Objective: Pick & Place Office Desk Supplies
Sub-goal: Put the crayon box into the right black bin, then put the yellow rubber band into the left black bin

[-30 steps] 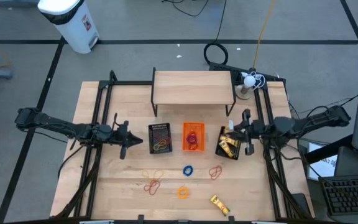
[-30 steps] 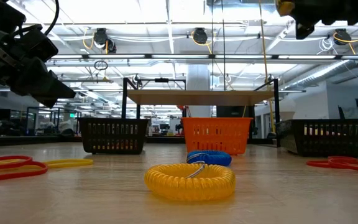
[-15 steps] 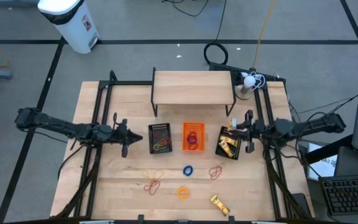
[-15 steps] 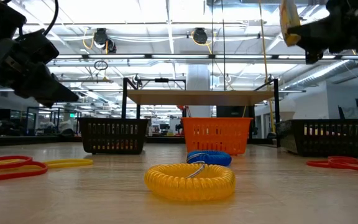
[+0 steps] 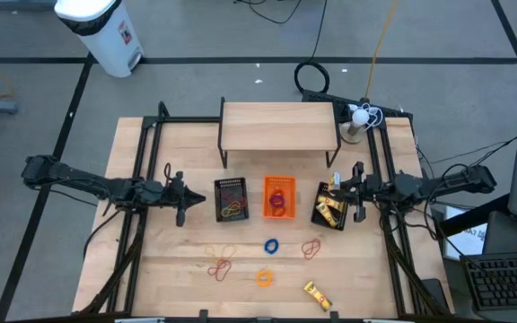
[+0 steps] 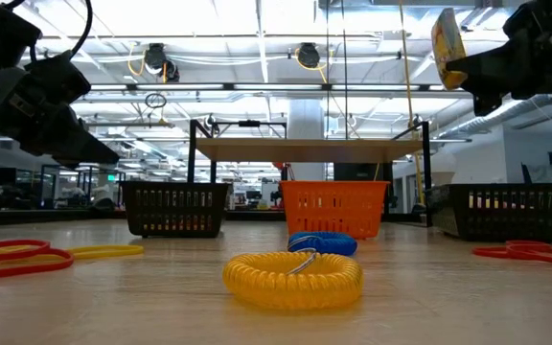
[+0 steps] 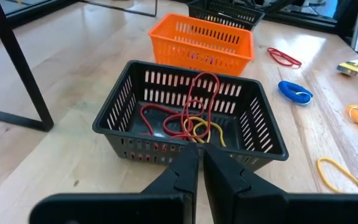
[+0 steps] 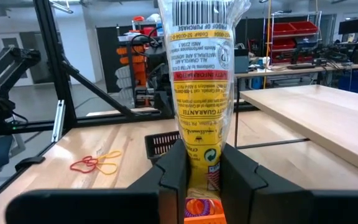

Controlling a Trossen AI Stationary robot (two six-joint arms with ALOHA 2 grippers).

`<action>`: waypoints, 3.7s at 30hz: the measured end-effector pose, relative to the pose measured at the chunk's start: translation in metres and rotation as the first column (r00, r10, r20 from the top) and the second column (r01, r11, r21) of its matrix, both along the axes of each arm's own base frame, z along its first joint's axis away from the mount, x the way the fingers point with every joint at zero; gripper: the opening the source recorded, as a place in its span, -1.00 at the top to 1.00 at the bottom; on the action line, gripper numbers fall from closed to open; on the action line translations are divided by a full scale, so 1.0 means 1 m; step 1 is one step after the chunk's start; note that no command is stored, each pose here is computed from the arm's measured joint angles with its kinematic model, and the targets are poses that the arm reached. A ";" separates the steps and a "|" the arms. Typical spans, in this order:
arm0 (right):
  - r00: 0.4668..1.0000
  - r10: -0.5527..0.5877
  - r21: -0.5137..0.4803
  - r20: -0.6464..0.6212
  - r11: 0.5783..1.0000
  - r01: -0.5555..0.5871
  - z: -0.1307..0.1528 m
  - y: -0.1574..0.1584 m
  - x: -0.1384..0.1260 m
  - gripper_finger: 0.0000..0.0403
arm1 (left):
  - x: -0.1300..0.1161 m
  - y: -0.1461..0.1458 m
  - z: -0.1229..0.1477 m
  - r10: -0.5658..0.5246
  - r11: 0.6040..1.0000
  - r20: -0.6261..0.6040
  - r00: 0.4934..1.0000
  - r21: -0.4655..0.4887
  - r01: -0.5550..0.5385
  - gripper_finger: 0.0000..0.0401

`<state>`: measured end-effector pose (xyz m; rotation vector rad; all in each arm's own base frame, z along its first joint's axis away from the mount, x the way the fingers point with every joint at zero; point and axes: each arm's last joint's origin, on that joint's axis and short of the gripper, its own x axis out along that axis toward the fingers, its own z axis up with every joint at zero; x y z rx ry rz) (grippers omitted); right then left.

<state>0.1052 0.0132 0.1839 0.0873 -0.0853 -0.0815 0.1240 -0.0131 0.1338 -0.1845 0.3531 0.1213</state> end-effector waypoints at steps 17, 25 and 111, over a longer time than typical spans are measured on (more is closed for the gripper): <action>1.000 0.001 0.001 0.000 1.000 -0.001 0.000 0.000 0.000 0.73 | 0.000 0.000 0.000 -0.002 1.000 0.002 1.000 0.003 0.002 0.88; 0.998 0.033 0.022 0.047 0.999 -0.034 0.014 0.001 0.001 0.73 | 0.000 0.000 0.000 -0.001 1.000 0.004 1.000 0.002 0.001 0.88; 0.986 0.126 -0.006 0.111 0.992 -0.126 0.023 -0.003 0.015 0.99 | 0.001 0.000 0.001 0.003 1.000 0.016 1.000 -0.006 -0.003 0.88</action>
